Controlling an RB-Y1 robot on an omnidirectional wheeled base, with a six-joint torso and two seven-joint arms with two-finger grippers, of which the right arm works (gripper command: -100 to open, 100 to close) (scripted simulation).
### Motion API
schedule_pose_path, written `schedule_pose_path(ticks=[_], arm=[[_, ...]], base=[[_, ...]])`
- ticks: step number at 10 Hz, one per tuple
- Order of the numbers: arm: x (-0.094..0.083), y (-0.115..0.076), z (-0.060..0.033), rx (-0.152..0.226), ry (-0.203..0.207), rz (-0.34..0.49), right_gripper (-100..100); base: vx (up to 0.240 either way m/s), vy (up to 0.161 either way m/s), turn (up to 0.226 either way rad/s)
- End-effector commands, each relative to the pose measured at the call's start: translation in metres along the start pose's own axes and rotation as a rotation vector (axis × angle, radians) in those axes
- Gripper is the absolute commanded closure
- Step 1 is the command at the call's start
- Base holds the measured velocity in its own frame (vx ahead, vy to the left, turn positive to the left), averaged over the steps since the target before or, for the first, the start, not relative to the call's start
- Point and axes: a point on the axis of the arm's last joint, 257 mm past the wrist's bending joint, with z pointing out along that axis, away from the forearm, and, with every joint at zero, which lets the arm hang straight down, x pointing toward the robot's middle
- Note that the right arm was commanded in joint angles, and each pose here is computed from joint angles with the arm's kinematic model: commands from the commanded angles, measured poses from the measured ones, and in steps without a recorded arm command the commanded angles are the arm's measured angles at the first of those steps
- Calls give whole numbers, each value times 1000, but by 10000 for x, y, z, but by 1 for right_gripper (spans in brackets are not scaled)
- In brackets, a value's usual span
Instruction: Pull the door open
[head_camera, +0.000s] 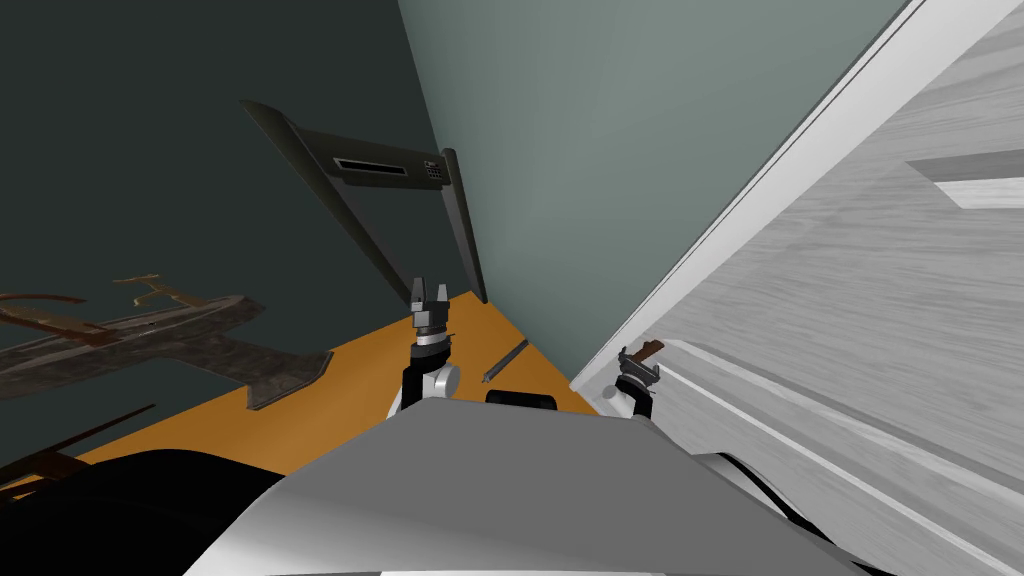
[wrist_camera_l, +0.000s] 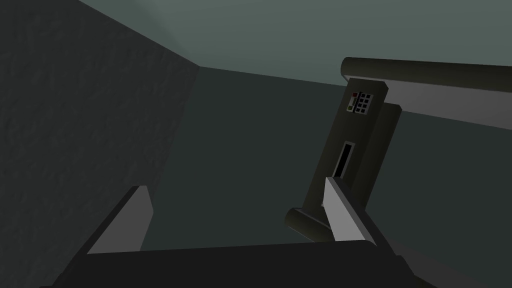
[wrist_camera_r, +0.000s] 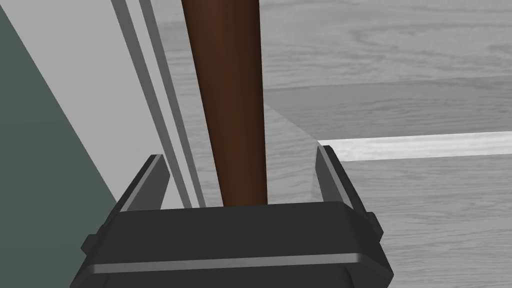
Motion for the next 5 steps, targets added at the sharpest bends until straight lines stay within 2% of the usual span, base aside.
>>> schedule_pose_path(ticks=[1,2,5], arm=[[0,0,0,0,0,0,-100],[0,0,0,0,0,0,100],[0,0,0,0,0,0,100]], base=[[30,-29,-8],[-17,25,28],[-7,5,-8]])
